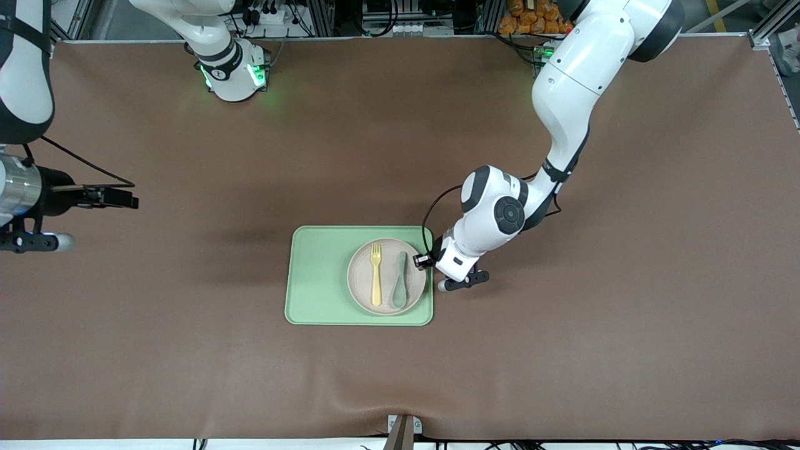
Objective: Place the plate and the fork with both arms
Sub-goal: 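Slide the plate onto the green tray with the left gripper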
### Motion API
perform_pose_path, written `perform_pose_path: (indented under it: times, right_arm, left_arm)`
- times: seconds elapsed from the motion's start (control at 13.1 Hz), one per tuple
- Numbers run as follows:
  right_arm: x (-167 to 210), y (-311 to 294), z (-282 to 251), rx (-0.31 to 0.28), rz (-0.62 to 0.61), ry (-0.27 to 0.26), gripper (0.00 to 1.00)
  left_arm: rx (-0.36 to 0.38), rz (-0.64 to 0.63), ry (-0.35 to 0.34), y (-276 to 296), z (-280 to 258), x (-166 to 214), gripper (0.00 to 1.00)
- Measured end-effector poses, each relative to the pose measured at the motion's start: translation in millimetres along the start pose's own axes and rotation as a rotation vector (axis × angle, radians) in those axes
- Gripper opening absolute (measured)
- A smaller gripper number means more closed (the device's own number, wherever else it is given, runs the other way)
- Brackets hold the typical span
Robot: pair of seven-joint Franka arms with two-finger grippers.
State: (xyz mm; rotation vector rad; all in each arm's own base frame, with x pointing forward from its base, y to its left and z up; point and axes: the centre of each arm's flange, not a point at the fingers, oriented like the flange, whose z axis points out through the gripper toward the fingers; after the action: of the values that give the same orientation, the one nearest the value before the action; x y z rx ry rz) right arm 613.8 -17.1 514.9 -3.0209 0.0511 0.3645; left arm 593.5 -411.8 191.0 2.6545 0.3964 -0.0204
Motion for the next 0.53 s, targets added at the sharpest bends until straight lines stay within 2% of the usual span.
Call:
perform_pose_path:
  times: [0.08,0.15,0.23,0.53]
  right_arm:
    - [3.9,-6.0,2.4,0.006,-0.009,0.011,1.00]
    - [6.9,-13.3,3.9,0.006,-0.020,0.022,1.00]
    - [9.4,-24.6,4.7,0.003,-0.038,0.037,1.00]
    - [20.9,-86.3,20.5,-0.013,-0.101,0.077,1.00]
  left_arm:
    - [0.003,0.008,0.004,0.3,-0.6,0.6,0.09]
    - [0.005,0.012,0.007,0.6,-1.2,1.3,0.10]
    - [0.005,0.014,0.009,0.7,-1.6,1.9,0.18]
    - [-0.005,0.013,0.024,3.4,-7.7,7.8,0.22]
